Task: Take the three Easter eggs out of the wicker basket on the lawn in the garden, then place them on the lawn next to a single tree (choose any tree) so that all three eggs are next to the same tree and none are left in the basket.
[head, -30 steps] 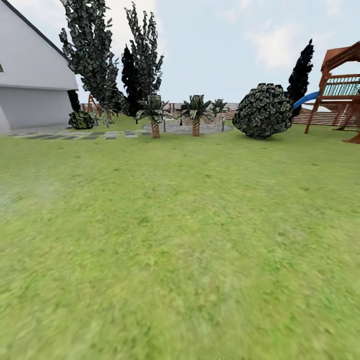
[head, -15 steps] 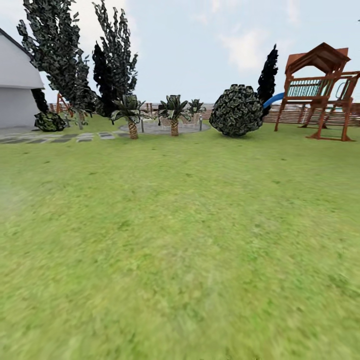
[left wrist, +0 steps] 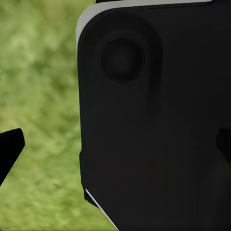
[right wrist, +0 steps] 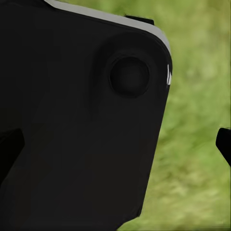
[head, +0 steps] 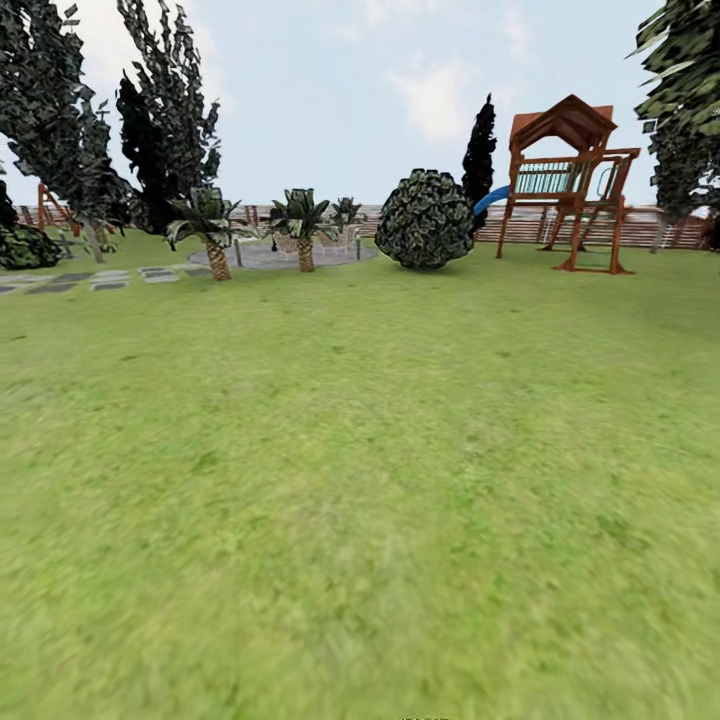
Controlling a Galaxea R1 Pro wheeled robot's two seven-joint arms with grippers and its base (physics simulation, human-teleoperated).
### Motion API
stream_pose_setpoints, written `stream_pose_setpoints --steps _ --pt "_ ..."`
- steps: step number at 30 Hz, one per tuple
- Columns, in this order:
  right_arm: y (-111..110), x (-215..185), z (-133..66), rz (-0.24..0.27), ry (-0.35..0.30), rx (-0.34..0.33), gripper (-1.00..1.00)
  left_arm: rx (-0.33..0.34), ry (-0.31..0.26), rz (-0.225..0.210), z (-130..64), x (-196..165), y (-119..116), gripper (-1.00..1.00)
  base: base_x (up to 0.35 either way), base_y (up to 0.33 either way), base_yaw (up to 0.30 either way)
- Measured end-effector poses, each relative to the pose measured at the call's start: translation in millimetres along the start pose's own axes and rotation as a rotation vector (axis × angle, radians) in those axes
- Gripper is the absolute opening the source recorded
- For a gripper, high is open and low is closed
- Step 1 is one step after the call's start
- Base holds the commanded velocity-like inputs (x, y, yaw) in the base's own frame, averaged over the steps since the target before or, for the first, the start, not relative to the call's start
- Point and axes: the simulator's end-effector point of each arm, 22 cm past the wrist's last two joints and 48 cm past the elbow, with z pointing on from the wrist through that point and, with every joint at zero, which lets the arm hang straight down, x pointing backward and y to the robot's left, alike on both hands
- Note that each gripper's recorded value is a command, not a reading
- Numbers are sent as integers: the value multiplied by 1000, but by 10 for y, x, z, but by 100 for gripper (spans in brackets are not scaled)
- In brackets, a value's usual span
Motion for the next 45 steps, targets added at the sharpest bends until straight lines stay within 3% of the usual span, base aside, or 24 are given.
stream_pose_setpoints --steps 45 --pt "51 211 -6 8 56 -14 100 1 56 1 -2 213 -1 100 0 0 -194"
